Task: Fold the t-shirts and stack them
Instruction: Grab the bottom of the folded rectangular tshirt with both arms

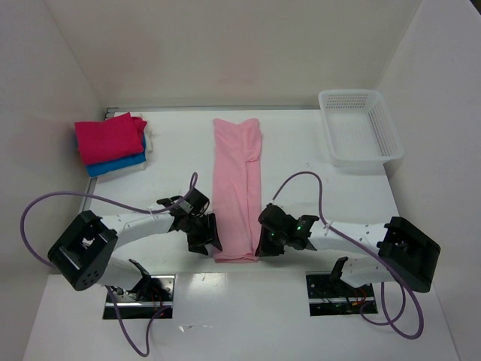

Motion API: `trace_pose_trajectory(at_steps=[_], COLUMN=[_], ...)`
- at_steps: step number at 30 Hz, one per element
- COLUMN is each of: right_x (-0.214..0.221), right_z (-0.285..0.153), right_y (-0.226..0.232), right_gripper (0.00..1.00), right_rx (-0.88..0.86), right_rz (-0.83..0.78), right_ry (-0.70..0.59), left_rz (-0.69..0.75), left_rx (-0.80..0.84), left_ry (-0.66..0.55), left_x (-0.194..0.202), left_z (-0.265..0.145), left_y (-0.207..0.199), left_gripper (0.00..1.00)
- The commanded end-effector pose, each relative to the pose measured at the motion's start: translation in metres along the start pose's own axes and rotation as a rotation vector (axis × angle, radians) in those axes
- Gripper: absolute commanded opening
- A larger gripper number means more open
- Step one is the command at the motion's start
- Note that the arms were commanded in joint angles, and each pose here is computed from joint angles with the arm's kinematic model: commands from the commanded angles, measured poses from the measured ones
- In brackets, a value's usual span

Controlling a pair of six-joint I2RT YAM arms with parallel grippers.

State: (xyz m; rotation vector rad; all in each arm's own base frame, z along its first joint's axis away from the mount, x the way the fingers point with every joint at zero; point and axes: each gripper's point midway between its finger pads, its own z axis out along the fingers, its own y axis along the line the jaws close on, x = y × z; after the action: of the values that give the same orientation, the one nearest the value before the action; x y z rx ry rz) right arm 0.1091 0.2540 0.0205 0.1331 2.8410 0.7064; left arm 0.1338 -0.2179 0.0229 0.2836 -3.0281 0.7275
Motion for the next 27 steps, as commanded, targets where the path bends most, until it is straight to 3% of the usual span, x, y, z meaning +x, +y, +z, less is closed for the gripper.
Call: trace_pose_trajectory(at_steps=[1, 7, 15, 16, 22, 27], right_x=[-0.003, -0.001, -0.002, -0.002, -0.005, -0.015], right_z=[0.002, 0.004, 0.005, 0.005, 0.003, -0.005], right_y=[0.001, 0.002, 0.002, 0.002, 0.005, 0.017], right_gripper=[0.09, 0.09, 0.09, 0.09, 0.07, 0.02], right_rx=[-0.004, -0.008, -0.008, -0.008, -0.013, -0.026], right_rz=[0.005, 0.005, 0.005, 0.005, 0.005, -0.005], right_ry=[-0.028, -0.019, -0.019, -0.019, -0.032, -0.068], left_rz=[-0.036, -0.058, -0.073, -0.075, -0.074, -0.043], left_rx=[0.019, 0.034, 0.022, 0.015, 0.012, 0.026], left_ry=[0.029, 0.033, 0.036, 0.042, 0.033, -0.002], left_x=[0.007, 0.009, 0.011, 0.012, 0.011, 0.001], left_z=[0.004, 0.006, 0.011, 0.013, 0.013, 0.0], left_y=[-0.001, -0.005, -0.006, -0.004, -0.004, -0.018], left_gripper=[0.61, 0.57, 0.42, 0.39, 0.01, 0.0])
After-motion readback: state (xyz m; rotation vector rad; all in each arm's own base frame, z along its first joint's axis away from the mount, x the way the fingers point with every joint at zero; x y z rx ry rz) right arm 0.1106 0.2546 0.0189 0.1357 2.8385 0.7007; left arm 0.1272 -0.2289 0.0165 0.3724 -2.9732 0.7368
